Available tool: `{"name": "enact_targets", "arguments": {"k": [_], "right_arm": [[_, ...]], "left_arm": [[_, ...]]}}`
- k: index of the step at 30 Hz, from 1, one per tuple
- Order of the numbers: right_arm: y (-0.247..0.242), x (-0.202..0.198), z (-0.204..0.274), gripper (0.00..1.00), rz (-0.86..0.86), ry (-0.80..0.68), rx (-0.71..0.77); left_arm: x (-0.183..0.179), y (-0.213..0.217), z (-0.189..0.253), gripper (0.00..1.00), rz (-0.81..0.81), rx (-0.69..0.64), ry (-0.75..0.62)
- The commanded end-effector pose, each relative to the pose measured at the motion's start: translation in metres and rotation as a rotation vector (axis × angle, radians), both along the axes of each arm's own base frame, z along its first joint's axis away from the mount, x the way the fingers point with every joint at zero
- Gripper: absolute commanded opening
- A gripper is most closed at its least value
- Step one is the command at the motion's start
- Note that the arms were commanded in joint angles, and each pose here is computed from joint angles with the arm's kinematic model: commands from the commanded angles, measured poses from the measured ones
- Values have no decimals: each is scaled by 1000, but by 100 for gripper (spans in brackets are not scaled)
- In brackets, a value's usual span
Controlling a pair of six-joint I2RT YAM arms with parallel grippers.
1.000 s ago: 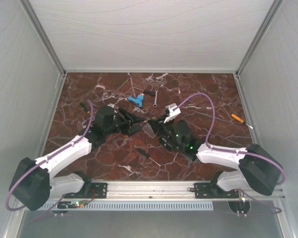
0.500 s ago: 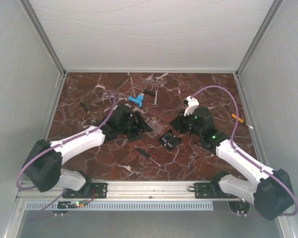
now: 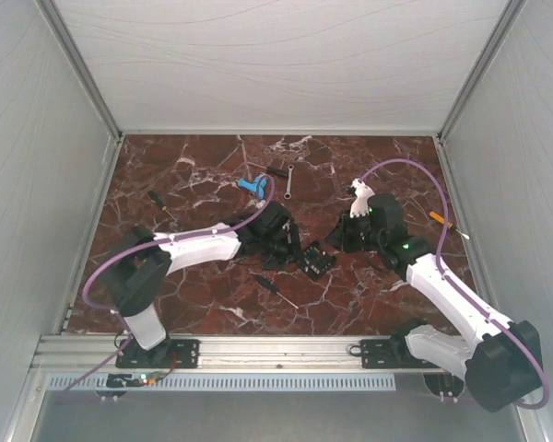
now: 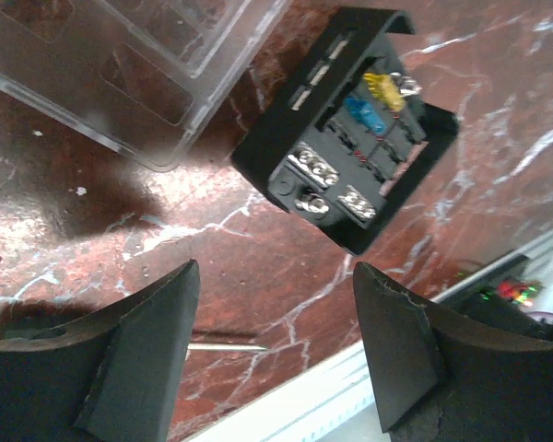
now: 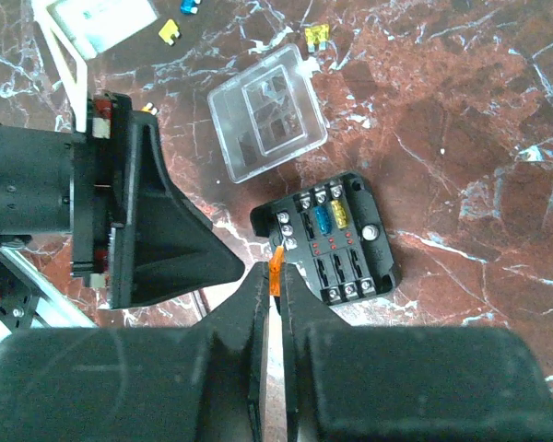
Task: Snap on the fuse box
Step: Install the fuse at the fuse box base.
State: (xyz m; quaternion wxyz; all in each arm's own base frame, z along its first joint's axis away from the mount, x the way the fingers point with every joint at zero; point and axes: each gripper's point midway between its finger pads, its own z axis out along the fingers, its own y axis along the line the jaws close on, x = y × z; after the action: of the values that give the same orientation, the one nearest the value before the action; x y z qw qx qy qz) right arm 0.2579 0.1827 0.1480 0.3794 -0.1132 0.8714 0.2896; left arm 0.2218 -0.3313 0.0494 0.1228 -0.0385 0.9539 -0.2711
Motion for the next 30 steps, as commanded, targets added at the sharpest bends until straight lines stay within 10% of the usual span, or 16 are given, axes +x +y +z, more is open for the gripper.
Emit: {"name": "enact_targets", "arguments": {"k": [1,30], "right_arm": [[-4,-1,3,0,0,9,-13],[2,-7,-4,0,57,56,-9]], "left_arm": [[8,-11,-3,68,-45,49,-44],[36,12,-35,32,18,280,-137]]}}
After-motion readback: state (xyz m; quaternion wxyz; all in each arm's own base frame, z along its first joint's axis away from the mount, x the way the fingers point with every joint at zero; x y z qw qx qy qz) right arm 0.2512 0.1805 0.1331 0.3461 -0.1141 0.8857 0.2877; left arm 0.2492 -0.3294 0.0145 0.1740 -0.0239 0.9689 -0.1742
